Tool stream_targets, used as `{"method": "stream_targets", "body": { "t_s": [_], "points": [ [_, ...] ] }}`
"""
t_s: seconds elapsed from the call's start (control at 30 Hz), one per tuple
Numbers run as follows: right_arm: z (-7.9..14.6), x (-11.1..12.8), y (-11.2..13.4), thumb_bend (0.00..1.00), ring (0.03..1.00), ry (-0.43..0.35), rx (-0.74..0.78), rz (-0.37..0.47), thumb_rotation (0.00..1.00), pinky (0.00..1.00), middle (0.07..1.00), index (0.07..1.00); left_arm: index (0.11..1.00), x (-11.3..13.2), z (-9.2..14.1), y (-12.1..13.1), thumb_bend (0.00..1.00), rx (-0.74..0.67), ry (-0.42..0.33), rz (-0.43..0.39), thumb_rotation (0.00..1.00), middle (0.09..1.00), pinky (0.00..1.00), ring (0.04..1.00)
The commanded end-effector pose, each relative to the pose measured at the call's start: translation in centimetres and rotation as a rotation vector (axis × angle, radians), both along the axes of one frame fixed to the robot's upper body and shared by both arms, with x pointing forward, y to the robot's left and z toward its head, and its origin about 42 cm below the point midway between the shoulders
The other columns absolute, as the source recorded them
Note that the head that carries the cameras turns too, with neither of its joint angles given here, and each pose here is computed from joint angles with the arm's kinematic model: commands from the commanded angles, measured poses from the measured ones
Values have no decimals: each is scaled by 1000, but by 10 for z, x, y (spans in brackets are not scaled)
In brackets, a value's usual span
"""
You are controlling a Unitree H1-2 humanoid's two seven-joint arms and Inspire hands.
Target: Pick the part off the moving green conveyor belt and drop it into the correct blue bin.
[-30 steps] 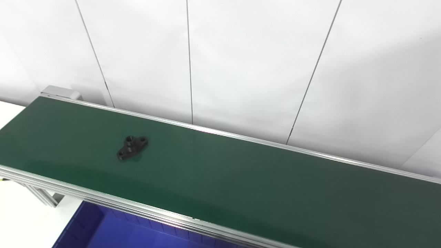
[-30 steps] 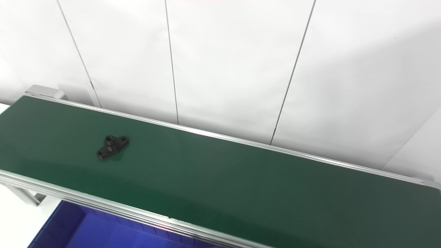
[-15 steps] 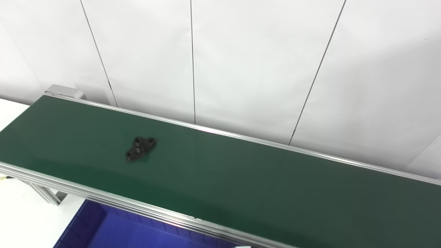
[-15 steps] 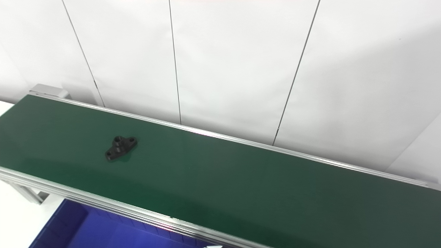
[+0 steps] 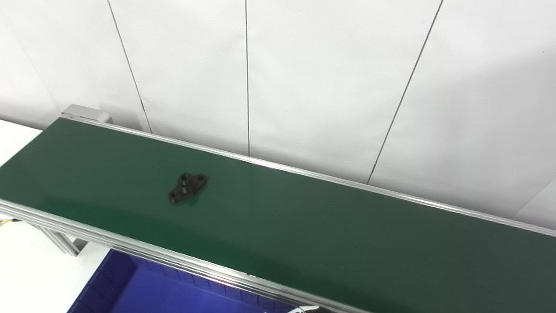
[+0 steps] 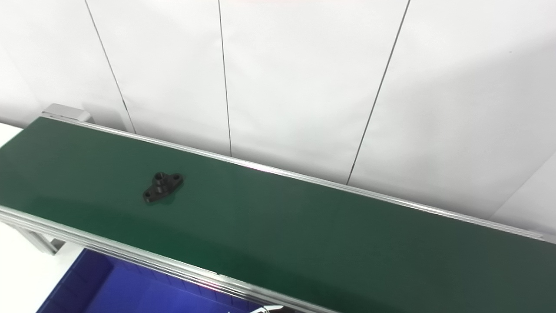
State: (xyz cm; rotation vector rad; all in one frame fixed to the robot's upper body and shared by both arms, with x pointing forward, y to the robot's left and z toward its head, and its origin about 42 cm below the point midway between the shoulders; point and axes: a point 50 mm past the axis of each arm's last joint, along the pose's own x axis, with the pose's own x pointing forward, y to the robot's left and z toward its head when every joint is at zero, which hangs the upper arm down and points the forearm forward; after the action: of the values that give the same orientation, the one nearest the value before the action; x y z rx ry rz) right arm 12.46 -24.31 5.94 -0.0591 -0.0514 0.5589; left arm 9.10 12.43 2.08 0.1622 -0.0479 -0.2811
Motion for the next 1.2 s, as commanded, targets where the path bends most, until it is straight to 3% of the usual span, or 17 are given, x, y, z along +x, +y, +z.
{"method": "stream_targets", "body": {
  "t_s": [0.0,0.27,0.37,0.43,0.57,0.77,0.9,1.17],
  "points": [
    [15,0,0,977,973,-85,33,4,922,901,992,999,789,2,7,-17,1000,-56,-22,-9,1000,831,731,820],
    [50,13,2,1000,957,-160,152,25,938,869,990,1000,791,7,2,-24,1000,-52,-12,-23,993,831,735,822],
    [67,25,2,1000,923,-210,175,41,897,818,968,996,790,8,1,-26,1000,-42,-18,-22,1000,829,702,814],
    [78,32,2,1000,915,-225,191,55,832,845,956,984,790,9,0,-26,1000,-47,-11,-21,1000,831,697,816],
    [101,52,9,1000,902,-342,186,36,829,785,962,987,795,10,-1,-25,1000,-37,-17,-19,1000,837,725,825],
    [126,91,14,1000,933,-415,193,41,845,868,977,987,799,12,0,-24,1000,-42,-21,-15,1000,833,724,819],
    [133,122,19,1000,922,-513,183,31,907,812,978,998,808,13,1,-25,1000,-53,-16,-17,1000,841,748,831],
    [136,187,31,1000,861,-549,117,38,884,714,940,972,812,16,-1,-28,1000,-55,-15,-16,982,842,776,836]
  ]
}}
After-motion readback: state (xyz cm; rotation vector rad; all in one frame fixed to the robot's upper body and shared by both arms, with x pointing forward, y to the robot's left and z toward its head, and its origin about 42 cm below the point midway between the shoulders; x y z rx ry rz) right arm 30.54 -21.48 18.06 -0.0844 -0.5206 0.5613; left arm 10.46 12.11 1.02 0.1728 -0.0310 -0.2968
